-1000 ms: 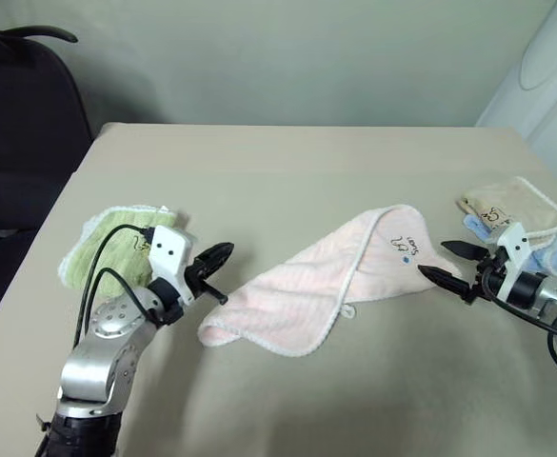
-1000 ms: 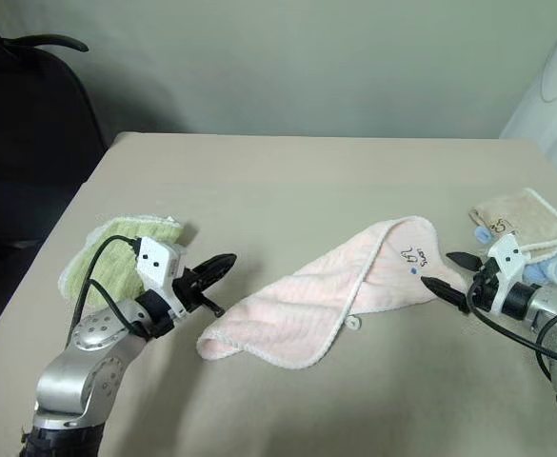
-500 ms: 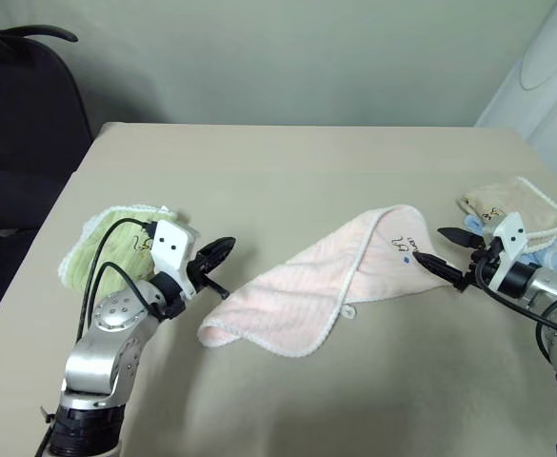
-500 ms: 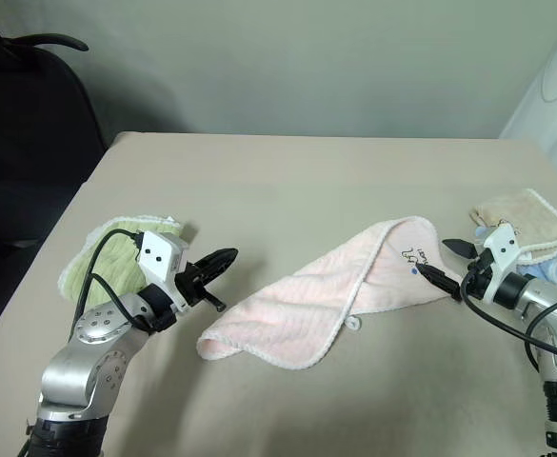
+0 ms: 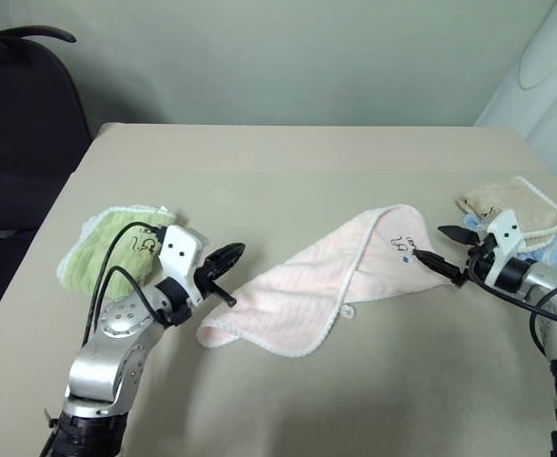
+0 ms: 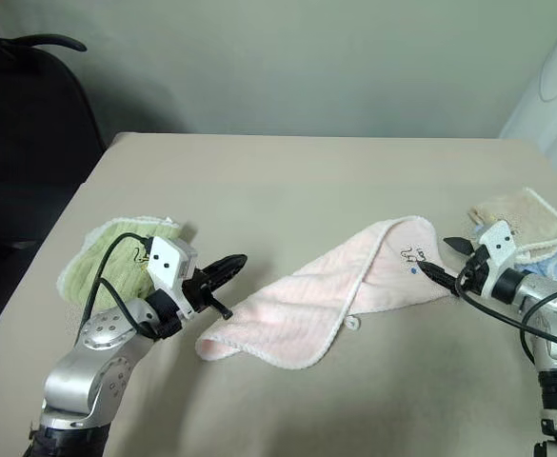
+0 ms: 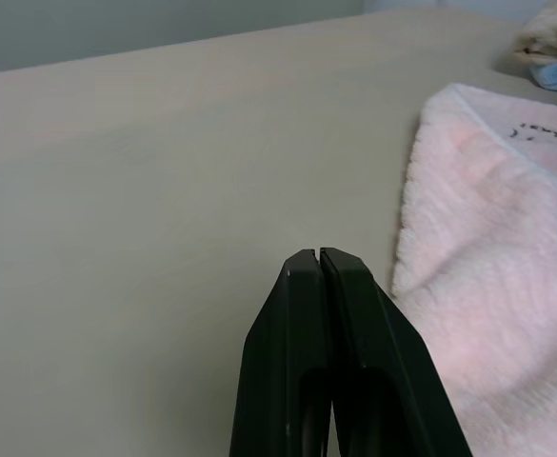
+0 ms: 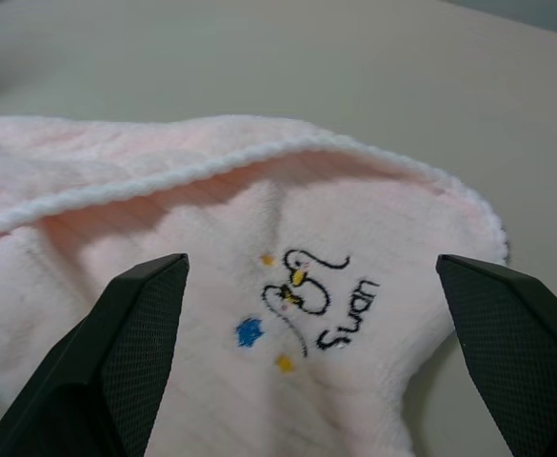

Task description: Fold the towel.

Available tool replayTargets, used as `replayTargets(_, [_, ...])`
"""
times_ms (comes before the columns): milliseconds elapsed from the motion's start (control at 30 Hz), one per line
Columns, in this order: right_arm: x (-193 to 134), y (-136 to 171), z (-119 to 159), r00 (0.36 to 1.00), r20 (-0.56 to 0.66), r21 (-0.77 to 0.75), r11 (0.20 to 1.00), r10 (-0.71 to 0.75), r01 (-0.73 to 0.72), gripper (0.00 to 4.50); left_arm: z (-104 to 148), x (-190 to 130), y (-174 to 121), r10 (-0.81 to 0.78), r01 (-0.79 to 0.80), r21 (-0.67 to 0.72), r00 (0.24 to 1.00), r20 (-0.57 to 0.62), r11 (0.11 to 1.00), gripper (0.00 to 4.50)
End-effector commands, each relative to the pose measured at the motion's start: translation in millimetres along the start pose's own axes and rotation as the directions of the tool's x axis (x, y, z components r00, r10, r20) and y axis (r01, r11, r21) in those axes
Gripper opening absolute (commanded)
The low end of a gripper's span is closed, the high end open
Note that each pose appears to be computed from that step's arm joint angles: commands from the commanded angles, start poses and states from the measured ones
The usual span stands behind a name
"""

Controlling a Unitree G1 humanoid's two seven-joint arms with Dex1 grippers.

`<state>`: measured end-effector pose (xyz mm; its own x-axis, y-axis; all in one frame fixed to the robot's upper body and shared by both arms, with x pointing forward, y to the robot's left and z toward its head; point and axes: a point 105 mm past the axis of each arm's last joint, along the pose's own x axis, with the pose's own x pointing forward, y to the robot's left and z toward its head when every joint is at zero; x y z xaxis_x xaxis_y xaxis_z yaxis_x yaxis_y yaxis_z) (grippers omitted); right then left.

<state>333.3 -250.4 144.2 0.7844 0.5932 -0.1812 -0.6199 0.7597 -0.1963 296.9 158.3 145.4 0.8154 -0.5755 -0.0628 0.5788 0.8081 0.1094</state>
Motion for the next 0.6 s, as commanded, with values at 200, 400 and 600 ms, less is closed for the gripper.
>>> replayTargets(200, [7.9,-21.6,13.0,0.999,-0.019,-0.096,0.995,-0.041,0.039,4.4,9.3,2.7,-21.0,-0.102,0.102,0.018,0.994,0.024,0.995,0.11])
replayTargets(400, [31.7,-43.5,9.6,0.991,-0.096,-0.054,0.995,-0.089,0.084,4.4,3.5,-3.9,-38.3,-0.249,0.249,0.009,0.968,-0.019,0.968,0.11])
replayTargets(600, [59.7,-56.8,16.9,0.984,-0.135,0.003,0.993,-0.115,0.116,4.4,2.7,-10.2,-51.3,-0.367,0.368,0.006,0.929,-0.044,0.93,0.11])
